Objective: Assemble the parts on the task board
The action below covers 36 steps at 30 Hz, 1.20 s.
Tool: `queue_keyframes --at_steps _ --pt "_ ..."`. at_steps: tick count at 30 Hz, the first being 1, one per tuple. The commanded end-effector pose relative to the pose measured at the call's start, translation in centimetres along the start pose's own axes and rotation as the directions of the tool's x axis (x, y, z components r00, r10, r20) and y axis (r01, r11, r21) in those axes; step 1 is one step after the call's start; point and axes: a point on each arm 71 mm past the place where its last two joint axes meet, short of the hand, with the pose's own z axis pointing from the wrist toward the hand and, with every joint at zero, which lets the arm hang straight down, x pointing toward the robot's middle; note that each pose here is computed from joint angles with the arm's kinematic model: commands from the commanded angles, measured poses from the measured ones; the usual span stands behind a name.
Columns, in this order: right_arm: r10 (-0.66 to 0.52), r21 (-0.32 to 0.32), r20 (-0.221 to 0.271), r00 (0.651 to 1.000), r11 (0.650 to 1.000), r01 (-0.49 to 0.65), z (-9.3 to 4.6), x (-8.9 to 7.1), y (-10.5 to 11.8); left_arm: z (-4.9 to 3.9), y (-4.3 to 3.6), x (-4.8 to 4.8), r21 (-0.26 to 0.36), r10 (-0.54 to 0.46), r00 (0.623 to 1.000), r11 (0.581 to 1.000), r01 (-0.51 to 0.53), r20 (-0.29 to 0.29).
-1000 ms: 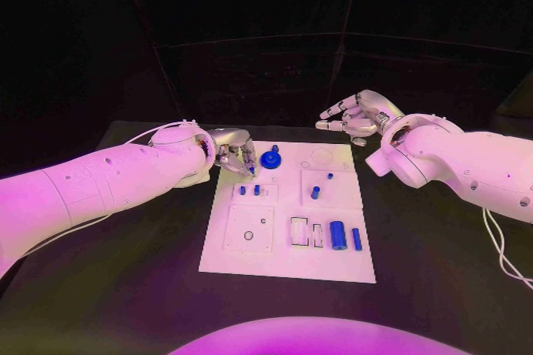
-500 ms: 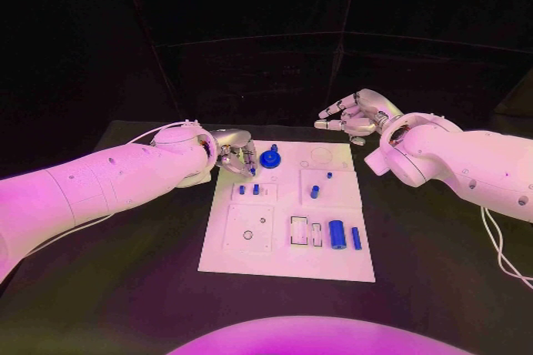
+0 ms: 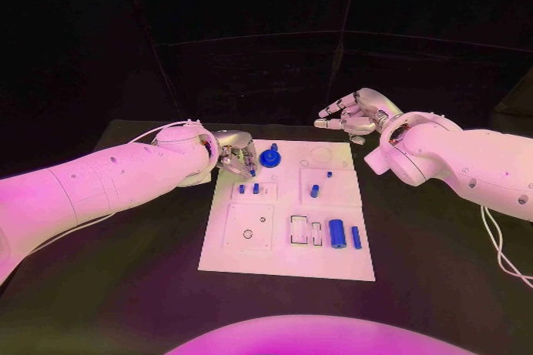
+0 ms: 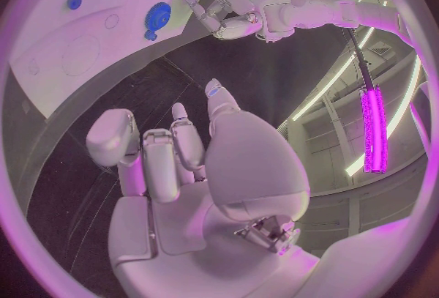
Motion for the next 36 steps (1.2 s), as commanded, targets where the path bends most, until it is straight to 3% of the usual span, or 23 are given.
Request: queue_keyframes --at_steps 1,36 --pt "-0.002 -0.01 -0.003 1.0 1.0 0.002 0.02 -0.01 0.2 0.05 -0.02 0.1 -0.007 -0.004 1.0 1.0 0.003 -0.02" --pt "-0.002 -0.004 -0.012 1.0 1.0 0.002 0.09 0.07 0.14 0.28 0.14 0.03 -0.032 -0.004 1.0 0.999 0.004 -0.006"
